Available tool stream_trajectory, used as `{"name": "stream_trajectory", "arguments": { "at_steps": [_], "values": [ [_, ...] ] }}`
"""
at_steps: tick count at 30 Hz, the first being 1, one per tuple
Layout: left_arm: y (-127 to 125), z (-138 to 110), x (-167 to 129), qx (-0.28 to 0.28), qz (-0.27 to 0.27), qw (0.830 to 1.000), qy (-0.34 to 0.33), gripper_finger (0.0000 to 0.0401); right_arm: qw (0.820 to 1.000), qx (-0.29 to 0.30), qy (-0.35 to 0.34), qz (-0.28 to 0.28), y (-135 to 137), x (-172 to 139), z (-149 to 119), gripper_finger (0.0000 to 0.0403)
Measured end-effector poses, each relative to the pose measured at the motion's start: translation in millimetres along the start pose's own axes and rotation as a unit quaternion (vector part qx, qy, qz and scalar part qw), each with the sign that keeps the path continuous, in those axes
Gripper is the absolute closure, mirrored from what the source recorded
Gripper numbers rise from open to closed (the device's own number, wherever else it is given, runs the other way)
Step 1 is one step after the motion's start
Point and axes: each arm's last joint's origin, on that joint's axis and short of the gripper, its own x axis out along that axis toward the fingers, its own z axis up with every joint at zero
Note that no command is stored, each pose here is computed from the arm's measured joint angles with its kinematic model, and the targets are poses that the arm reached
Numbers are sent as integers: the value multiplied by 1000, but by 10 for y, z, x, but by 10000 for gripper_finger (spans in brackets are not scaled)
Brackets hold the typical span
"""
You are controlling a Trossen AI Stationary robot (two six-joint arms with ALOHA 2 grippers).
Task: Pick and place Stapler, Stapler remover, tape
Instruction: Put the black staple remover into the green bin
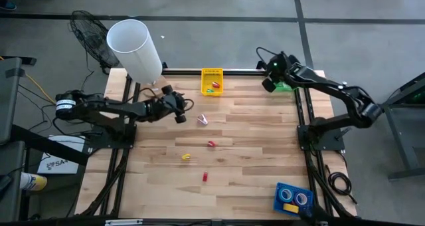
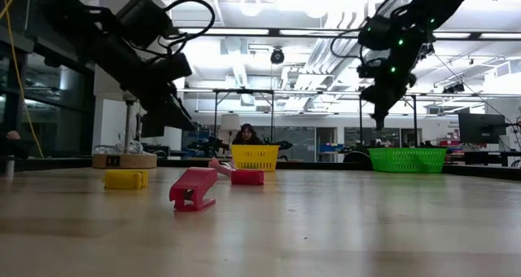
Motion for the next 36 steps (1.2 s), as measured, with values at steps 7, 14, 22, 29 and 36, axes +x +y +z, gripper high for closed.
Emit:
{"name": "stream_trajectory", "arguments": {
  "at_steps": [7,14,22,29,36],
  "values": [
    [42,-30,58,-32,-105,994,-19,199,997,78,12,-13,-159,-30,-62,320],
    [47,-33,62,-41,-111,993,-19,199,989,135,63,-5,-272,104,-178,320],
    [34,-58,59,-35,-118,992,-7,199,982,171,77,-7,-278,287,-294,320],
    [25,-85,57,-28,-122,992,6,199,981,184,66,-17,-285,296,-280,283],
    [24,-85,57,-33,-123,992,6,199,980,187,64,-18,-286,297,-276,272]
  ]
}}
